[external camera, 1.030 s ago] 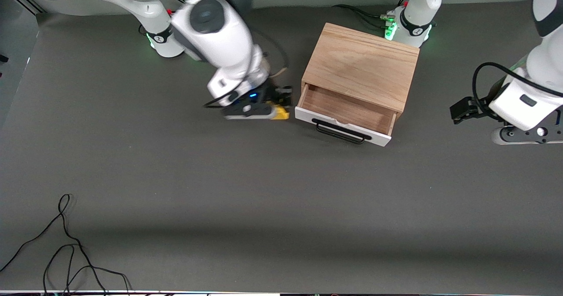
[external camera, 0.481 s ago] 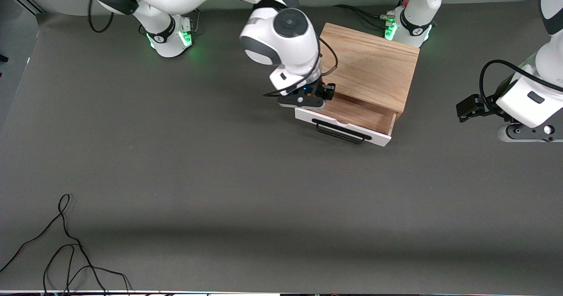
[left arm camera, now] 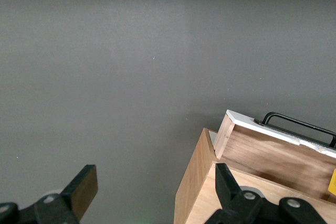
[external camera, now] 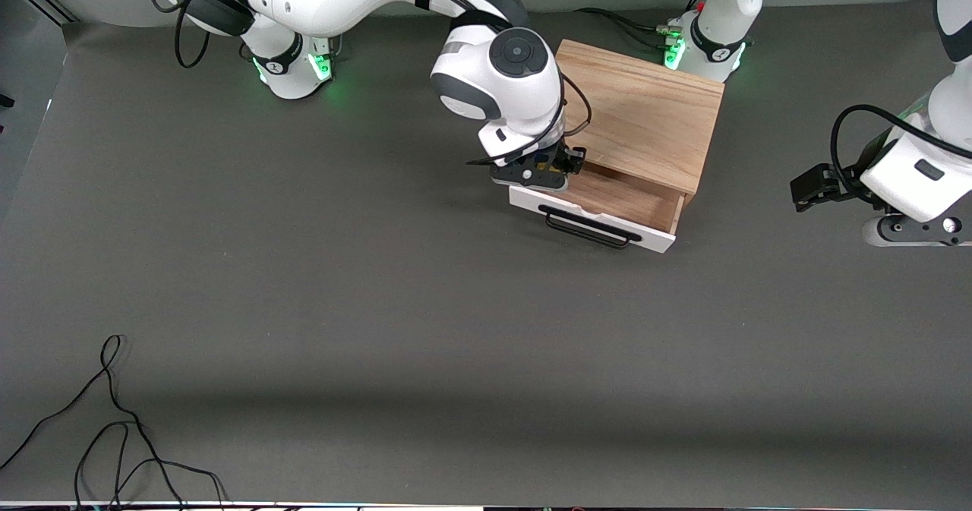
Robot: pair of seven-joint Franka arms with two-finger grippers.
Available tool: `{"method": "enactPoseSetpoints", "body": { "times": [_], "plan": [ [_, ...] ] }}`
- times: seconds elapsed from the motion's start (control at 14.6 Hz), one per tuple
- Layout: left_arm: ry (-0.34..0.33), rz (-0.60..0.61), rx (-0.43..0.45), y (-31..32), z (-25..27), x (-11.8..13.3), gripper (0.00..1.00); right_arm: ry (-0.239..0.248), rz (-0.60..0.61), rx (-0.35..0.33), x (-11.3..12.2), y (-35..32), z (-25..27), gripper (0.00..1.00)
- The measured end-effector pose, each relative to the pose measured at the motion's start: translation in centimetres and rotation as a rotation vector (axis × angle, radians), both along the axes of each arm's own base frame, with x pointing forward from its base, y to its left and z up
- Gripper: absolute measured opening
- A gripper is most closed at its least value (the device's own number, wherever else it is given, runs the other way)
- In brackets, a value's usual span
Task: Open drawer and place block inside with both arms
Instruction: 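Carry the yellow cube over the open drawer with the right gripper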
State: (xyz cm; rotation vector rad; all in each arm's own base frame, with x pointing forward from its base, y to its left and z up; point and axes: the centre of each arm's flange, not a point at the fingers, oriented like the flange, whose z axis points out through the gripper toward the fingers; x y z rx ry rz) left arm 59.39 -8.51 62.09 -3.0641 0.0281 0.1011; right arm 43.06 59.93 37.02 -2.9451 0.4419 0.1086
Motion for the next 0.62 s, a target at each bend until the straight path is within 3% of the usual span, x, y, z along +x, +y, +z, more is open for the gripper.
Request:
{"method": "enactPoseSetpoints", "body": {
  "times": [0.62],
  "plan": [
    [0.001,-0.001,0.000,0.0,-0.1,0.0,1.00,-0.005,-0.008,-0.039,1.0,-0.4,-2.7,0.55]
  ]
}}
